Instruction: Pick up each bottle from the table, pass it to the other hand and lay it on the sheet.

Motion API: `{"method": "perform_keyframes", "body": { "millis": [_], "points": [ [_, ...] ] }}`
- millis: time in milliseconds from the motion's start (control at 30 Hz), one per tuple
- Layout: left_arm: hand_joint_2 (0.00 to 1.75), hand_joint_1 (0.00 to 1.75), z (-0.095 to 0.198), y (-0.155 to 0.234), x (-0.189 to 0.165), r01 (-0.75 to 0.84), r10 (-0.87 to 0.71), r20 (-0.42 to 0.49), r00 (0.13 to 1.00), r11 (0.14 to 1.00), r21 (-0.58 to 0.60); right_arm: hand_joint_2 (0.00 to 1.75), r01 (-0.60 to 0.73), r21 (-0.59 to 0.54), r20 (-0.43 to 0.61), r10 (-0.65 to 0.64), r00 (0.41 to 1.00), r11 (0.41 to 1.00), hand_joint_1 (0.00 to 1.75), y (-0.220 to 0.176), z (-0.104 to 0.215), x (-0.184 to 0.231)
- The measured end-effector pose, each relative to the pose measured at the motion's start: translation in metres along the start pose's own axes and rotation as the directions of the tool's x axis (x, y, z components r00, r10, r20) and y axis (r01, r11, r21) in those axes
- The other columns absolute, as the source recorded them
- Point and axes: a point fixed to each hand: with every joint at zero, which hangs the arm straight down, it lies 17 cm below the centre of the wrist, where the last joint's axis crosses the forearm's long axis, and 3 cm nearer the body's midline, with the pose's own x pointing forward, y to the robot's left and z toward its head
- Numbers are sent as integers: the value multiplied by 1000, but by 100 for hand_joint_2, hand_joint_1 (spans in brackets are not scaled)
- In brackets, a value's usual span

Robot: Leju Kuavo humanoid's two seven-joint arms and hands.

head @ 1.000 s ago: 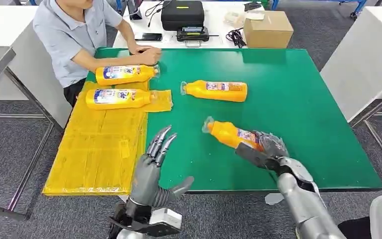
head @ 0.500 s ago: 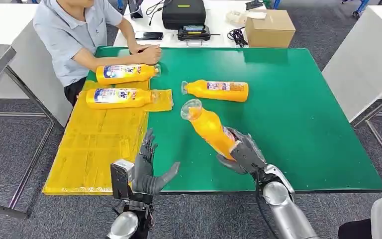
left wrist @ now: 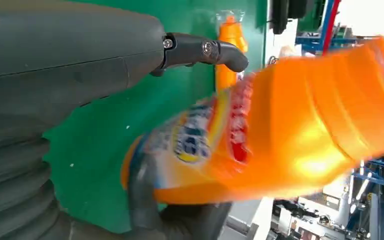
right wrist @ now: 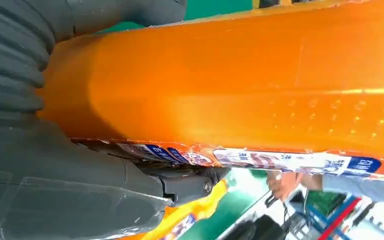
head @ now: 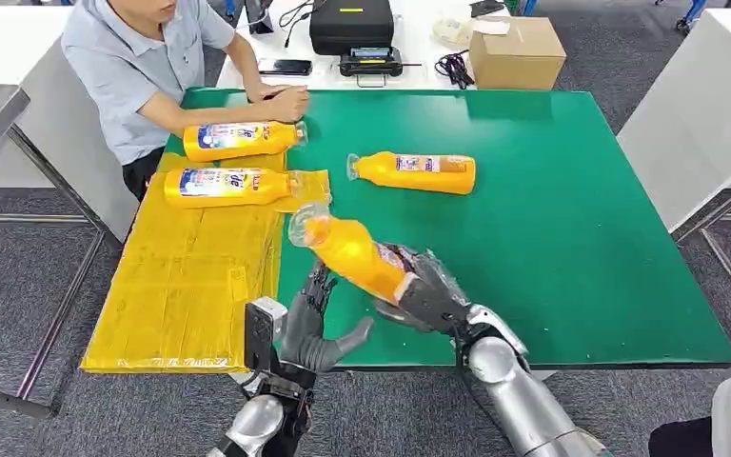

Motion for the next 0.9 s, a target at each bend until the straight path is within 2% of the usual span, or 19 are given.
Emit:
{"method": "perform_keyframes", "body": {
  "millis": [333, 667, 900],
  "points": [
    [175, 0, -6, 0, 0, -18, 18, -10, 1000, 1000, -1, 175, -39, 52, -8, 40, 999, 998, 175, 22, -6, -7],
    [175, 0, -16, 4, 4, -101, 102, -22, 995, 994, 32, 175, -61, 112, 58, 54, 997, 992, 175, 55, -9, 5],
    [175, 0, -18, 5, 5, -160, 161, -28, 987, 986, 42, 175, -61, 131, 79, 51, 996, 989, 175, 64, -10, 11]
  ]
}}
